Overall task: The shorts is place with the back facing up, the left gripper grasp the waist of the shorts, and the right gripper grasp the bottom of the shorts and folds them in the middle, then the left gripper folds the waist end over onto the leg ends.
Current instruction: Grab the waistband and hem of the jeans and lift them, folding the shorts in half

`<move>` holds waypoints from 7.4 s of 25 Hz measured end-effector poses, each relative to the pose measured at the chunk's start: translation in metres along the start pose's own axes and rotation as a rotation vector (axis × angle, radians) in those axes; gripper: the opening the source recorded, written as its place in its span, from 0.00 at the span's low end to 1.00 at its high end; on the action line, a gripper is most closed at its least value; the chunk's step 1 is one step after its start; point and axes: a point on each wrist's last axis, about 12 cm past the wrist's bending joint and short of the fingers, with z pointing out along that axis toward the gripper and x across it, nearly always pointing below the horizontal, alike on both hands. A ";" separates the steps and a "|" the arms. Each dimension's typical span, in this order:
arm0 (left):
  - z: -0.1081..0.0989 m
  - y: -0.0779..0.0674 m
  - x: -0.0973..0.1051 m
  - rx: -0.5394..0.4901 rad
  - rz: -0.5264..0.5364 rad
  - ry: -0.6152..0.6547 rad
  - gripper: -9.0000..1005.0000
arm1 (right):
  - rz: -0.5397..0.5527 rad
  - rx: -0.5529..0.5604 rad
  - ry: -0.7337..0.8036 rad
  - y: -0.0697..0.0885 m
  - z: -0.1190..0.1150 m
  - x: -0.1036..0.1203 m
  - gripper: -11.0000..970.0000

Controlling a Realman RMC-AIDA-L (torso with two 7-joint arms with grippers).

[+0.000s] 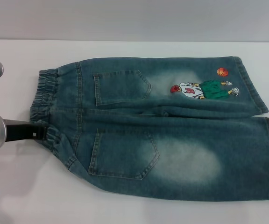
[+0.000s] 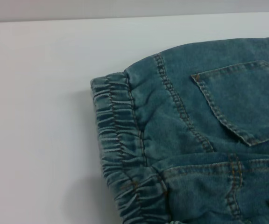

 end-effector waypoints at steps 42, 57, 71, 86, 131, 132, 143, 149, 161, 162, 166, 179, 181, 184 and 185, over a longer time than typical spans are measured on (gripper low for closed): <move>0.000 -0.002 -0.002 0.003 0.009 0.009 0.04 | 0.016 0.009 0.054 -0.005 0.011 0.011 0.73; 0.001 -0.002 -0.002 0.003 0.009 0.012 0.04 | 0.028 0.012 0.059 -0.009 0.016 0.011 0.73; 0.001 -0.002 -0.004 0.005 0.013 0.007 0.04 | 0.008 -0.034 0.100 -0.001 0.033 0.009 0.73; 0.000 0.001 -0.005 -0.001 0.004 -0.002 0.04 | -0.042 -0.079 0.118 0.008 0.036 0.005 0.51; 0.004 -0.004 -0.016 0.012 0.017 0.009 0.04 | 0.075 -0.030 0.106 -0.006 0.012 0.013 0.62; 0.004 -0.004 -0.015 0.012 0.017 0.010 0.04 | 0.075 -0.030 0.106 -0.006 0.012 0.013 0.61; 0.004 -0.004 -0.014 0.013 0.018 0.016 0.04 | 0.094 -0.017 0.104 -0.009 0.009 0.019 0.62; 0.004 -0.004 -0.014 0.013 0.019 0.017 0.04 | 0.098 -0.014 0.104 -0.010 0.009 0.020 0.62; 0.004 -0.004 -0.014 0.014 0.024 0.018 0.04 | 0.102 0.013 0.103 -0.012 0.007 0.018 0.61; 0.004 -0.004 -0.014 0.013 0.023 0.017 0.04 | 0.102 0.014 0.102 -0.012 0.007 0.017 0.61; 0.004 -0.004 -0.014 0.013 0.023 0.017 0.04 | 0.103 0.021 0.083 -0.014 0.005 0.014 0.61; 0.004 -0.003 -0.013 0.011 0.020 0.020 0.04 | 0.080 -0.017 0.060 -0.003 0.004 0.008 0.61; 0.004 -0.002 -0.013 0.010 0.019 0.020 0.04 | 0.079 -0.019 0.060 -0.002 0.004 0.008 0.61; 0.004 -0.002 -0.013 0.010 0.018 0.023 0.04 | 0.084 -0.017 0.059 -0.003 0.003 0.008 0.61; 0.003 -0.002 -0.013 0.010 0.018 0.024 0.04 | 0.084 -0.017 0.059 -0.003 0.003 0.008 0.61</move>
